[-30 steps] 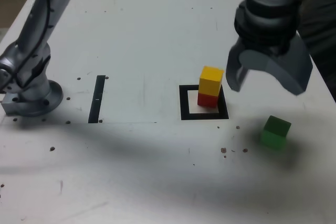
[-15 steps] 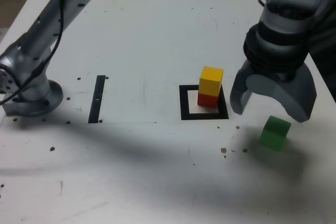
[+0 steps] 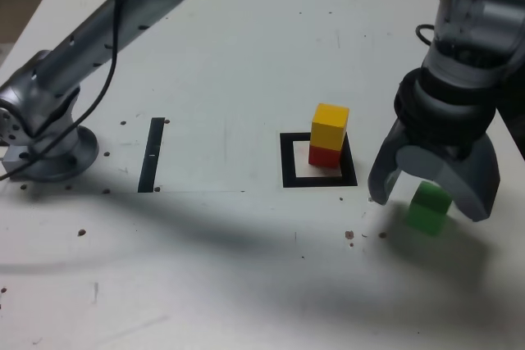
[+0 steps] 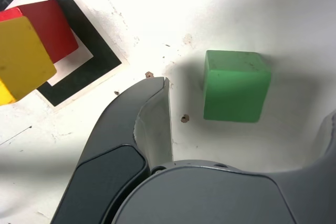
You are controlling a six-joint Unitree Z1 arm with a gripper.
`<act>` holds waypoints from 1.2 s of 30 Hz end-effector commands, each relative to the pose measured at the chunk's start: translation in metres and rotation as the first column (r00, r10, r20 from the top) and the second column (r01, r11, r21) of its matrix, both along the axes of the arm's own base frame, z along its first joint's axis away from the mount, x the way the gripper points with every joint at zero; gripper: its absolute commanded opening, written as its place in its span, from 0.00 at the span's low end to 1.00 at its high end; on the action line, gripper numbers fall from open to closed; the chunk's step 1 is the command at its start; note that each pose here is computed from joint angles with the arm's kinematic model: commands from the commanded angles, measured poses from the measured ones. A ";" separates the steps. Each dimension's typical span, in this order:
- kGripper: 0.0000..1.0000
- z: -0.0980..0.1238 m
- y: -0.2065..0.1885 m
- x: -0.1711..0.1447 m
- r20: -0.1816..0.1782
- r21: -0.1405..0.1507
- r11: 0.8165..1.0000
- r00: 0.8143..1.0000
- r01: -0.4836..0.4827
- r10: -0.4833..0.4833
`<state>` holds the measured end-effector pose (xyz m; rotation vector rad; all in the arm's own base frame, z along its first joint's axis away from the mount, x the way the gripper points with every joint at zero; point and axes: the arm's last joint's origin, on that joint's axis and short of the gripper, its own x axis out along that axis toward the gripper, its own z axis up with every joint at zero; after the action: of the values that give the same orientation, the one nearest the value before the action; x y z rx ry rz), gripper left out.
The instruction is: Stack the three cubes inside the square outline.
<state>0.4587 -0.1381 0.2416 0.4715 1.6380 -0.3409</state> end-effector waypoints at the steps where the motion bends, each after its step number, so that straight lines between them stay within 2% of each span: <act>1: 0.94 -0.002 -0.001 0.001 -0.012 0.003 1.000 1.000 0.000 0.000; 14: 0.85 -0.015 -0.004 0.009 -0.029 -0.006 1.000 1.000 -0.004 0.004; 20: 0.71 -0.019 -0.004 0.010 -0.041 0.002 1.000 0.999 -0.018 0.018; 25: 0.63 -0.021 -0.005 0.011 -0.043 -0.001 1.000 0.999 -0.028 0.028; 32: 0.31 -0.017 -0.007 0.016 0.005 -0.005 1.000 1.000 -0.019 0.019; 36: 0.28 -0.018 -0.008 0.016 0.006 -0.008 1.000 1.000 -0.016 0.016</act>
<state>0.4752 -0.1447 0.2247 0.4505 1.6261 -0.3290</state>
